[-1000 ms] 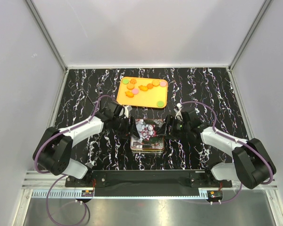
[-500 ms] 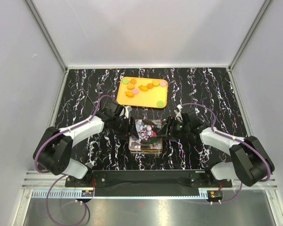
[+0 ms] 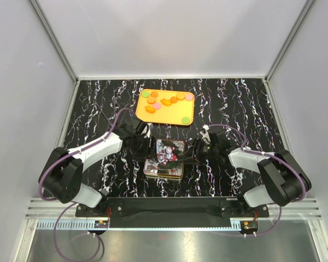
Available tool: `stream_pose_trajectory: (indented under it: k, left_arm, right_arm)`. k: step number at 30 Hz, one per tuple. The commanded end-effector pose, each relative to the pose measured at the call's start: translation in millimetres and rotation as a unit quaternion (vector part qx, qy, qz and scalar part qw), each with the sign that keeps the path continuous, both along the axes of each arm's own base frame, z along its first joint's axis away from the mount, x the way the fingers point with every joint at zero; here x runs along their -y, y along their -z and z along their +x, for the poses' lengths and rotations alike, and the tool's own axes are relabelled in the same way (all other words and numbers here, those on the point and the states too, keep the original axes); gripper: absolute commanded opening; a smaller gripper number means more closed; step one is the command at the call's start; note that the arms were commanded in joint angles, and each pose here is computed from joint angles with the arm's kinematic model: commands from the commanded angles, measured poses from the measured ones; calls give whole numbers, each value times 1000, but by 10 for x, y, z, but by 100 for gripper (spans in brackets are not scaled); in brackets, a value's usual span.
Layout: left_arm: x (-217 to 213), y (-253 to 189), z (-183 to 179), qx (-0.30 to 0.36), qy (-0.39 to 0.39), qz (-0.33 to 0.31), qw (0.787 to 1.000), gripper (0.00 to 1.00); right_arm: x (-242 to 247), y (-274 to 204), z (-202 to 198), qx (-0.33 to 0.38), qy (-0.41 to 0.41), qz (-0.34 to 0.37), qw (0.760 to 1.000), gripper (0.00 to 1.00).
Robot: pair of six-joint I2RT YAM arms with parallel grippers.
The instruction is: Pack the cookies
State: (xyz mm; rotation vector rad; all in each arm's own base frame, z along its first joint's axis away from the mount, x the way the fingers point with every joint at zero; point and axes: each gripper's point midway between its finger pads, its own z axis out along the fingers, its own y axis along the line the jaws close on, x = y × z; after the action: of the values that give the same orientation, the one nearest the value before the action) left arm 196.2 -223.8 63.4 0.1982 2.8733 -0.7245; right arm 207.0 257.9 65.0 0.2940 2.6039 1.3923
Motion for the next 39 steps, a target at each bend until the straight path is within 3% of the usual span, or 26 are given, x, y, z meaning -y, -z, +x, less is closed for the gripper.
stream_pose_trajectory:
  k: [1,5,13,24,31,39]
  left_arm:
    - [442,-451,117,57,45,-90,993,64]
    - [416,-480,99,57,47,-87,993,65]
    - [402,-606,85,66,51,-91,992,68]
    - [475,-543,23,35,60,-107,992,75]
    - [528,-459,1,18,63,-122,990,78]
    - [567,-418,-36,-7,78,-131,988,79]
  right_arm:
    - [-258,-408,-9,31,-44,87,995,43]
    - [-227,-377,4,35,-37,74,996,52]
    - [-202,-424,18,60,-40,65,995,59]
    - [-156,-526,47,92,-45,40,994,60]
    - [-170,-768,41,162,-53,15,985,62]
    - [-177,-606,30,181,-60,-19,981,61]
